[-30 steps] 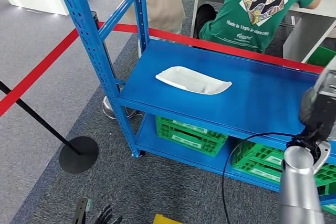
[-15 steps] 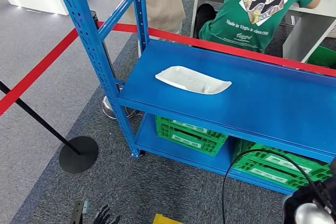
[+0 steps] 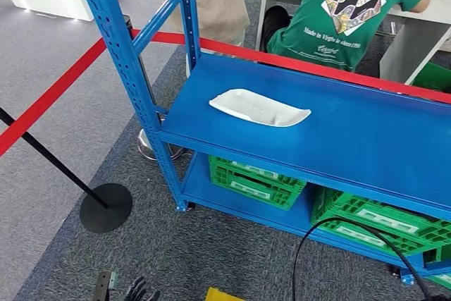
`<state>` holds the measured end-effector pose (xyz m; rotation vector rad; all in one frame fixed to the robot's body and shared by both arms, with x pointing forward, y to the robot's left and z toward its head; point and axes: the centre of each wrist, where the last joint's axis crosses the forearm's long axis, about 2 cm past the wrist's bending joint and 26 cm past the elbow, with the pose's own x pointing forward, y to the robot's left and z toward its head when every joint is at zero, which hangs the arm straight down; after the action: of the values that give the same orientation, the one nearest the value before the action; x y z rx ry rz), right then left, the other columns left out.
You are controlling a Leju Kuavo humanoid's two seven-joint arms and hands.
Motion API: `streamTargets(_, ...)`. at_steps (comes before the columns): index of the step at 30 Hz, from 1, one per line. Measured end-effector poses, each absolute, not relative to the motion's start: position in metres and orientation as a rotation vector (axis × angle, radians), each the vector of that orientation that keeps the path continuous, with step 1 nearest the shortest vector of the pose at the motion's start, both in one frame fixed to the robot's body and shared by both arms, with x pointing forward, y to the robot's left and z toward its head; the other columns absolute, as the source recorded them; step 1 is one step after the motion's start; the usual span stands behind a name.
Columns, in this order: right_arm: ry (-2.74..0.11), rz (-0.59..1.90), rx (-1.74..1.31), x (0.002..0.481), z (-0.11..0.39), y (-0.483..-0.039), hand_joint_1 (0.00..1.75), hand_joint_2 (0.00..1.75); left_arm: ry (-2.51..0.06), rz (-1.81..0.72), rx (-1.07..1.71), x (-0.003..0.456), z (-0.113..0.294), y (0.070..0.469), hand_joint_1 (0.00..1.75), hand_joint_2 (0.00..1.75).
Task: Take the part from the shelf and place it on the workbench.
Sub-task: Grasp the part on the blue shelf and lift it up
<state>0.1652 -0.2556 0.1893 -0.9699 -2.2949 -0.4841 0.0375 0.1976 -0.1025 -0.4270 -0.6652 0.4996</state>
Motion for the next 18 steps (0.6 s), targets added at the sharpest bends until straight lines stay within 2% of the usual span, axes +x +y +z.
streamTargets(18,-2.272,-0.474,-0.827,0.138,0.189,-0.225,1.75,1.75,-0.67,0.54,-0.416,0.033,-0.103,0.197,0.0,1.75)
